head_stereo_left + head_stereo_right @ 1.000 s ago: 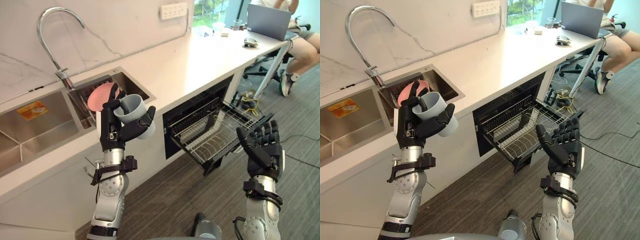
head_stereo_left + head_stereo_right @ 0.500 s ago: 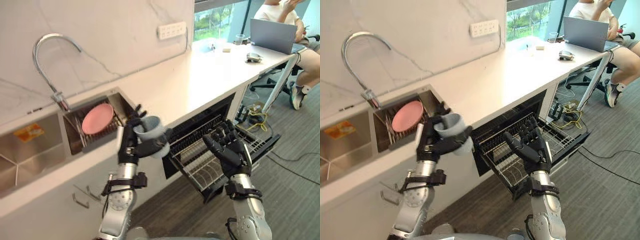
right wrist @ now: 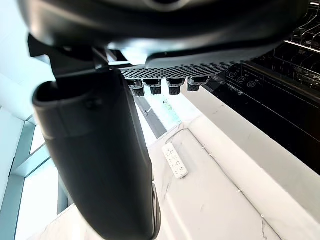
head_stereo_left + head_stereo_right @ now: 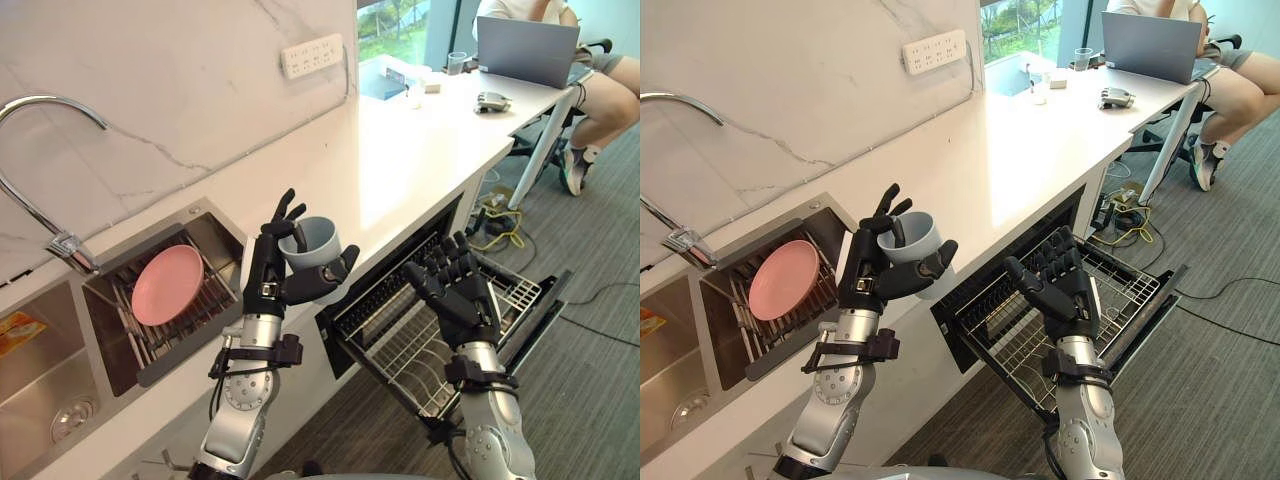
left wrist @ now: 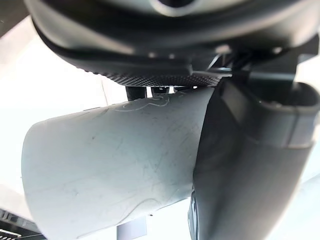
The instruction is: Walk over to the sink, pick up the cup, carry it to the dishwasher, place the cup inside the dishwasher, then close the dishwasher door
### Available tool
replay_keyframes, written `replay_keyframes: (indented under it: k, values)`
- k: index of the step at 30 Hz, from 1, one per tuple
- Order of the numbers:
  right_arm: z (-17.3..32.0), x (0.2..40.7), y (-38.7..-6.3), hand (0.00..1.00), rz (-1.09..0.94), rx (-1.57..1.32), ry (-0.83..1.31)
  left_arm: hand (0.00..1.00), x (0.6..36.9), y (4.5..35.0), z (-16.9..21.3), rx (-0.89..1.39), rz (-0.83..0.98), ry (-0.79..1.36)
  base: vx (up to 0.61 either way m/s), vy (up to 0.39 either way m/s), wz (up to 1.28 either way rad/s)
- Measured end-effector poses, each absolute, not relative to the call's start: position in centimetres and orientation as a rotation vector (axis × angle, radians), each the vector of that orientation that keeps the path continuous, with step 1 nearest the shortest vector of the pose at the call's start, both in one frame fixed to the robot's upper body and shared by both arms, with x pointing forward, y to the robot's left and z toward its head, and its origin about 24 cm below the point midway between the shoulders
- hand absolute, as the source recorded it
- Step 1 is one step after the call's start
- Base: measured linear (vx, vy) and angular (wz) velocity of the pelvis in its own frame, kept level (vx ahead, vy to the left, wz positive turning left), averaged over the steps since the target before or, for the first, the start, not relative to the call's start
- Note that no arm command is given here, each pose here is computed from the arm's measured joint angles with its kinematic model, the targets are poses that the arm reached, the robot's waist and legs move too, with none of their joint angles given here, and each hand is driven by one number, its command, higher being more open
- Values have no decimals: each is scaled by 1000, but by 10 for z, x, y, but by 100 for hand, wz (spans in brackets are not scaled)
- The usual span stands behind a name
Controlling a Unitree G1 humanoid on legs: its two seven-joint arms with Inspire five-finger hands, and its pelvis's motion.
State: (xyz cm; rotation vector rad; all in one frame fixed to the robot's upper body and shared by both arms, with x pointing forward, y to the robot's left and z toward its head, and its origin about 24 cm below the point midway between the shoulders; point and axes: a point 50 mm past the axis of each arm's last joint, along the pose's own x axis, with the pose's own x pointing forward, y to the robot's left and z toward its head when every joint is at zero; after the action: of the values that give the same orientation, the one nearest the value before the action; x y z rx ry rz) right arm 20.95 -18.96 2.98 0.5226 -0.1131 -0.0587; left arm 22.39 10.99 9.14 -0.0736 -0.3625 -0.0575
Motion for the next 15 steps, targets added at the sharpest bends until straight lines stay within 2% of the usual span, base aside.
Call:
replay_keyframes:
  k: [4,8,10,15]
  values:
    - [31,210,-185,100,1,539,-124,0,224,113,97,-79,-40,-388,-3,81,-10]
    - [37,217,-166,100,195,613,-148,0,229,125,103,-60,13,-420,7,57,-10]
    - [42,222,-157,100,306,636,-156,0,234,135,108,-50,60,-442,-15,-5,-15]
    - [59,223,-157,100,439,591,-198,0,238,148,117,-61,102,-490,-26,-79,-3]
